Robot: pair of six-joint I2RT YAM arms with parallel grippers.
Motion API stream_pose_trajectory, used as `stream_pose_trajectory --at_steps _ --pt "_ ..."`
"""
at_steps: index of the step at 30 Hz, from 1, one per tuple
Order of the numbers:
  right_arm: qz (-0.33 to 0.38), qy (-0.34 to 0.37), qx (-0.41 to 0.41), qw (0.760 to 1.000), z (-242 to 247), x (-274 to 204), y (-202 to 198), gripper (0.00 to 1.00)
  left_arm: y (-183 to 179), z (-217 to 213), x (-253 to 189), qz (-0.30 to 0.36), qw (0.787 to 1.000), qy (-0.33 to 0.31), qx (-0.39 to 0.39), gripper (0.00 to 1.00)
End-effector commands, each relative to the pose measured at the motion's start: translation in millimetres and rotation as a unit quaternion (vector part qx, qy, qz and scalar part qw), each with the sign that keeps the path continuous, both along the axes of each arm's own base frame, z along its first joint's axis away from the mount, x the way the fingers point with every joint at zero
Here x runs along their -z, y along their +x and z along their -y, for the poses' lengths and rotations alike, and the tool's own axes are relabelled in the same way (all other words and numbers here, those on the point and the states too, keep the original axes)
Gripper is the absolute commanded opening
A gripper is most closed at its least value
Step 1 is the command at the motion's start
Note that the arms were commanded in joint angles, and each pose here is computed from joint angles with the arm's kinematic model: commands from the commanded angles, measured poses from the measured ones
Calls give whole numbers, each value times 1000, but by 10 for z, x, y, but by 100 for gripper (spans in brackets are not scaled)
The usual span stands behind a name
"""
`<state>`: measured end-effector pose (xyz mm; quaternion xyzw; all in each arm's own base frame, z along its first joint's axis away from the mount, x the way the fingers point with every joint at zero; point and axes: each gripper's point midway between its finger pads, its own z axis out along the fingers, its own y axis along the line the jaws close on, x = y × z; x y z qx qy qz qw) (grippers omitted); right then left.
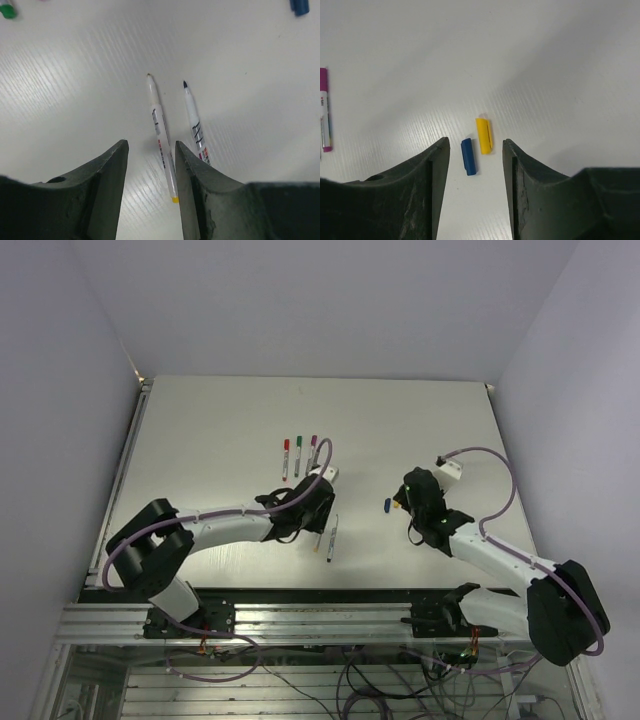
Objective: Insert the pens into the pen caps
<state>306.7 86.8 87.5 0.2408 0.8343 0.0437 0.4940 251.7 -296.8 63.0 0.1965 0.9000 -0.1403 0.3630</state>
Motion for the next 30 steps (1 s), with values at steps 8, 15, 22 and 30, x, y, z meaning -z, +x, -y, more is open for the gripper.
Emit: stream_pose_trajectory --at_steps 8,15,22,30 --pt "17 14 11 1000 52 -56 -36 45 -195 -20 267 -27 996 78 26 53" --pt "22 20 13 999 58 -43 -51 44 -230 0 265 -33 995 89 35 52" --pt "21 19 13 1000 59 -38 -47 43 -275 57 317 -50 993 97 51 52" --pt "25 23 13 999 57 -37 -51 43 -269 50 351 -55 990 120 57 52"
